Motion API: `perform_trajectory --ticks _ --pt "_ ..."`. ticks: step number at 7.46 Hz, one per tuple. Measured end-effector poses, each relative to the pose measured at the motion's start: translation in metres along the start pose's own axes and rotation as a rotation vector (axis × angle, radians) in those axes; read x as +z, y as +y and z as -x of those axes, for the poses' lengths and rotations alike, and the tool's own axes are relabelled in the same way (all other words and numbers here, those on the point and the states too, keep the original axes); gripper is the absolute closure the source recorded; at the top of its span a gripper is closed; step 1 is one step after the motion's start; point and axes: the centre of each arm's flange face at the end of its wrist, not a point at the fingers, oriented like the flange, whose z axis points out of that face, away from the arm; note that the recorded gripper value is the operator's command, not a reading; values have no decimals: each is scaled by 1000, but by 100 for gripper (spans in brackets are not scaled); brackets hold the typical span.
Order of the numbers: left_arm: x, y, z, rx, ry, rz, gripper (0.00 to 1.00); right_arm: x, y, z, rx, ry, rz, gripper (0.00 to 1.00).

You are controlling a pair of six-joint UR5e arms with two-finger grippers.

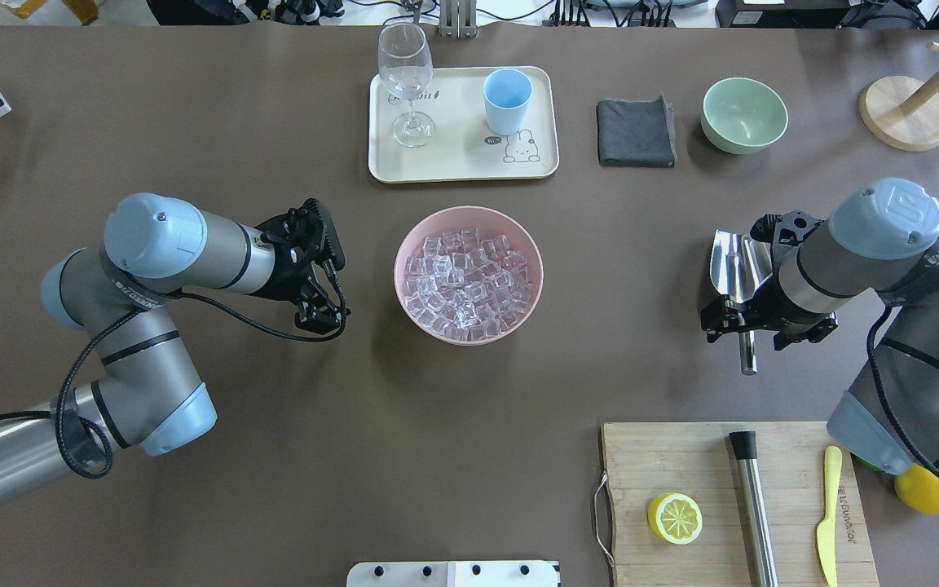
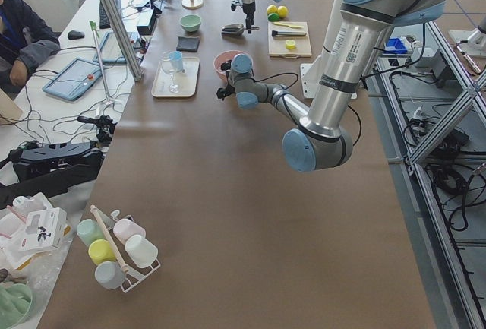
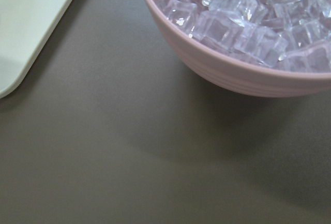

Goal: Put ice in cup with scoop
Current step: 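Move the left gripper to the pink bowl while the right grasps the scoop, then hold the pink bowl with the left gripper while the right gripper carries the scoop over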

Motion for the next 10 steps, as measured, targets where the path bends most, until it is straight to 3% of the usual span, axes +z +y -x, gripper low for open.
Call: perform_trajectory --ticks 1,2,8,10 --pt "8 -8 3 67 7 -9 2 4 0 -1 2 5 6 74" --pt "17 -16 6 122 12 -10 2 5 0 -1 6 6 11 100" --pt "37 -46 11 236 197 -40 2 0 2 -2 9 -2 12 100" --pt "41 -55 10 240 223 -48 2 -44 -6 -5 18 -52 -40 100"
